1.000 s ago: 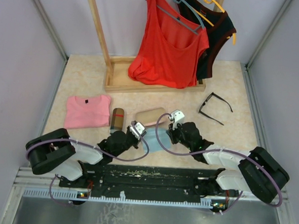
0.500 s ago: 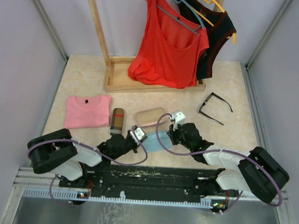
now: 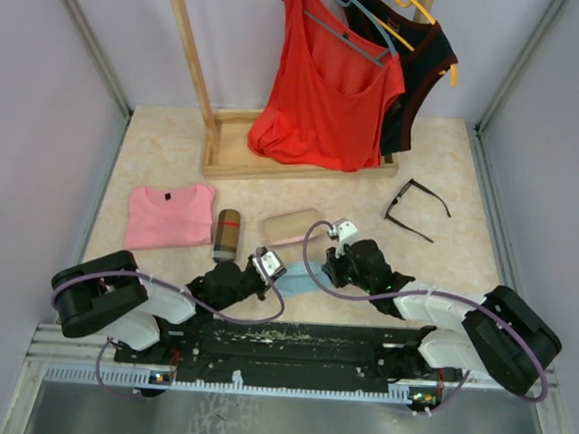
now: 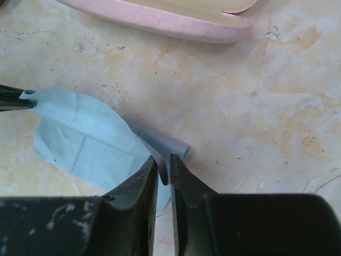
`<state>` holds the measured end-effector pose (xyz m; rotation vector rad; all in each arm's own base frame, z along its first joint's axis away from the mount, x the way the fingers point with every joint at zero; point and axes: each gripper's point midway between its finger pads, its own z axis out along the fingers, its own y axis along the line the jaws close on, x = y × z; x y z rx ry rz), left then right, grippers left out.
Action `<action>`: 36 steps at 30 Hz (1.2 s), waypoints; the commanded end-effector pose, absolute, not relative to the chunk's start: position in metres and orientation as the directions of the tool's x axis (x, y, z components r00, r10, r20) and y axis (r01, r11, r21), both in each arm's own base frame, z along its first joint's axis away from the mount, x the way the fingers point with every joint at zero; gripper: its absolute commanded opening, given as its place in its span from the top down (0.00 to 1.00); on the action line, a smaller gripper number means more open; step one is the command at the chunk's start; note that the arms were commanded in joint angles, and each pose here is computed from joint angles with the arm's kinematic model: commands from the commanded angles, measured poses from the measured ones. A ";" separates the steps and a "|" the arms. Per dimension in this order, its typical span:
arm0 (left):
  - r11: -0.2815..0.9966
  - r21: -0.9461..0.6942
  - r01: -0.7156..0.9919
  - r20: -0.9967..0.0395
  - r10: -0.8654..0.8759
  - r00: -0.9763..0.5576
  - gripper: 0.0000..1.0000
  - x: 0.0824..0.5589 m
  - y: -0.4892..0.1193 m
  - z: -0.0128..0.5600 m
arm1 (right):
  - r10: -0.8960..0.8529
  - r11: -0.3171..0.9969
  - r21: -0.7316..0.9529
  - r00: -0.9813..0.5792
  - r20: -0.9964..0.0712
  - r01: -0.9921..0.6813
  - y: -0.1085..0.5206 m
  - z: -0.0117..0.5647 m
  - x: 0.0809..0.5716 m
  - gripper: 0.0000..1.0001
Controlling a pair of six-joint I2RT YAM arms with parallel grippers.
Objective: Organize the sunglasses
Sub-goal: Fold the glasses cleaning cloth at the center of the board.
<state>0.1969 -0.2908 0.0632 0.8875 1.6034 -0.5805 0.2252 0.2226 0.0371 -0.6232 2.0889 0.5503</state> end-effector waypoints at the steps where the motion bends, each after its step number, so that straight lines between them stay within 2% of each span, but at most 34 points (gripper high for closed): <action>1: 0.526 0.084 0.846 -0.971 0.235 -0.049 0.96 0.181 -0.296 0.063 | -0.202 0.756 0.184 -0.492 -0.847 -0.628 0.228 0.048 0.219 0.84; 12: 0.481 0.024 0.877 -0.969 0.227 -0.098 0.81 0.159 -0.293 0.058 | -0.192 0.748 0.245 -0.555 -0.809 -0.617 0.224 0.054 0.202 0.79; 24: 0.449 -0.100 0.888 -0.966 0.171 -0.195 0.77 0.138 -0.289 0.065 | -0.126 0.799 0.265 -0.581 -0.804 -0.540 0.209 0.081 0.200 0.74; 27: 0.509 -0.138 0.850 -0.961 0.138 -0.239 0.73 0.145 -0.284 0.071 | -0.092 0.844 0.250 -0.587 -0.804 -0.475 0.202 0.082 0.210 0.72; 31: 0.732 -0.229 0.642 -0.934 0.021 -0.357 0.64 0.180 -0.265 0.077 | -0.110 0.873 0.221 -0.617 -0.779 -0.435 0.207 0.081 0.225 0.68; 36: 0.849 -0.302 0.433 -0.879 -0.073 -0.470 0.60 0.202 -0.259 0.085 | -0.116 0.889 0.238 -0.696 -0.709 -0.391 0.219 0.074 0.244 0.64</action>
